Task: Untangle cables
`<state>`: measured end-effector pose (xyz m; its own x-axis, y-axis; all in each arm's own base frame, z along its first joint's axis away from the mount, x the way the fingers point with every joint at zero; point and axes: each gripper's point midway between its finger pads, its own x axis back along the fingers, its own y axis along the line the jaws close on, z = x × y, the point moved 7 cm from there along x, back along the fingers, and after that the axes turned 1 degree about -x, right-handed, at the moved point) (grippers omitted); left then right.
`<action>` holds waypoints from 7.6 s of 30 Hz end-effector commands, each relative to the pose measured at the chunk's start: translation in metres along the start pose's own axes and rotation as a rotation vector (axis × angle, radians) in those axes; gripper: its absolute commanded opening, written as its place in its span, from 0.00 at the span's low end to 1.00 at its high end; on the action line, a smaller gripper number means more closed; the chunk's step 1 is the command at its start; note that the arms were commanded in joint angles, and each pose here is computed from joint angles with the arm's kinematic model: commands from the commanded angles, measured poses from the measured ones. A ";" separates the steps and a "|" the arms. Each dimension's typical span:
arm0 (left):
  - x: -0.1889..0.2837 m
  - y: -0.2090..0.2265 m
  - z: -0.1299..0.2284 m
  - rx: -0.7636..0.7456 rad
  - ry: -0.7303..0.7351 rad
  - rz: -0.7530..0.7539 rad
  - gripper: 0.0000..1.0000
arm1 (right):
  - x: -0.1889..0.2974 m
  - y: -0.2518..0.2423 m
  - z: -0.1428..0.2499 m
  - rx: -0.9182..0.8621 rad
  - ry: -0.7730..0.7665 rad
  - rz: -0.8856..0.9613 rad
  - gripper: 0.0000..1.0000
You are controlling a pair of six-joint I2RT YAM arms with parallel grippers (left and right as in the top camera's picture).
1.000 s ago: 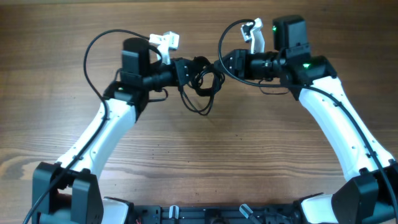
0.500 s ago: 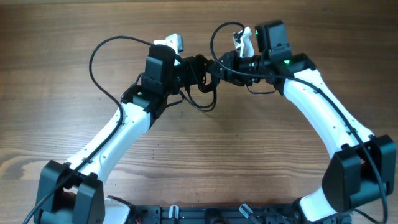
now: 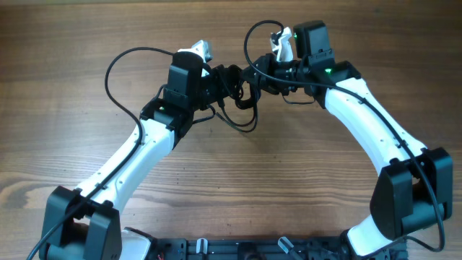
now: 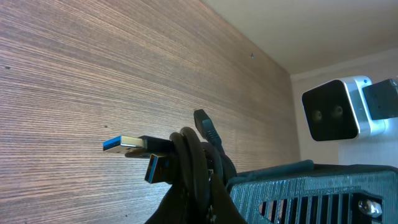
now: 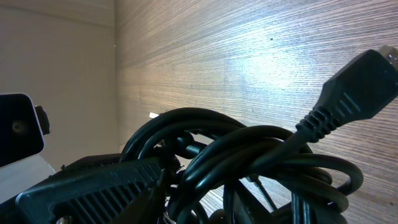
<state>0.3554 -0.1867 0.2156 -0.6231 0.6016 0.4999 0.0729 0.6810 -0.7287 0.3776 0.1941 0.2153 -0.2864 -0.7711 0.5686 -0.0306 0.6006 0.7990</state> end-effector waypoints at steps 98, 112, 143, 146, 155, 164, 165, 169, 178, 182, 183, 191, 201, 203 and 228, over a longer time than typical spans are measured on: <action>0.012 -0.042 0.008 -0.208 0.119 0.314 0.04 | 0.016 0.023 -0.002 0.134 -0.004 -0.133 0.42; 0.012 -0.055 0.018 -0.238 0.155 0.381 0.04 | -0.028 -0.015 -0.003 0.068 0.058 -0.064 0.17; 0.012 0.039 0.016 -0.119 0.004 -0.361 0.04 | 0.167 -0.071 -0.067 0.097 -0.250 -0.248 0.04; 0.012 0.038 0.018 -0.117 0.018 -0.347 0.04 | 0.169 -0.088 -0.068 0.035 -0.281 -0.144 0.04; 0.007 -0.032 0.023 -0.293 0.162 0.234 0.04 | 0.154 -0.090 -0.055 0.070 -0.223 -0.077 0.04; -0.002 -0.031 0.047 -0.246 0.355 0.378 0.04 | 0.152 -0.098 -0.049 0.041 -0.203 -0.016 0.06; -0.004 -0.031 0.048 -0.249 0.371 0.406 0.04 | 0.152 -0.098 -0.048 0.040 -0.198 -0.015 0.06; -0.006 -0.046 0.050 -0.312 0.414 0.615 0.04 | 0.150 -0.097 -0.041 0.100 -0.166 -0.026 0.06; 0.010 -0.036 0.023 -0.283 0.406 0.700 0.04 | 0.150 -0.065 -0.029 0.529 -0.141 -0.310 0.24; 0.011 -0.034 0.019 -0.260 0.405 0.694 0.04 | 0.132 -0.049 -0.016 0.706 -0.101 -0.356 0.28; 0.011 -0.034 0.019 -0.257 0.406 0.693 0.04 | 0.127 -0.045 -0.013 0.742 -0.090 -0.365 0.29; 0.012 -0.034 0.021 -0.254 0.420 0.705 0.04 | 0.094 -0.016 -0.002 0.868 -0.031 -0.405 0.34; 0.010 -0.033 0.020 -0.248 0.408 0.685 0.05 | 0.088 -0.031 -0.030 0.626 -0.091 -0.145 0.04; 0.003 -0.024 0.019 -0.206 0.377 0.591 0.18 | 0.088 -0.037 -0.036 0.520 -0.119 -0.067 0.04; -0.027 0.018 0.029 -0.067 0.208 0.046 0.28 | 0.051 -0.051 -0.020 -0.018 -0.200 0.366 0.04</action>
<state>0.3551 -0.1905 0.1701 -0.4489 0.6867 0.5717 0.1508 0.6888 -0.7091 0.3809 0.1116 0.1965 -0.4027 -0.4994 0.7671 0.0680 0.8194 0.5692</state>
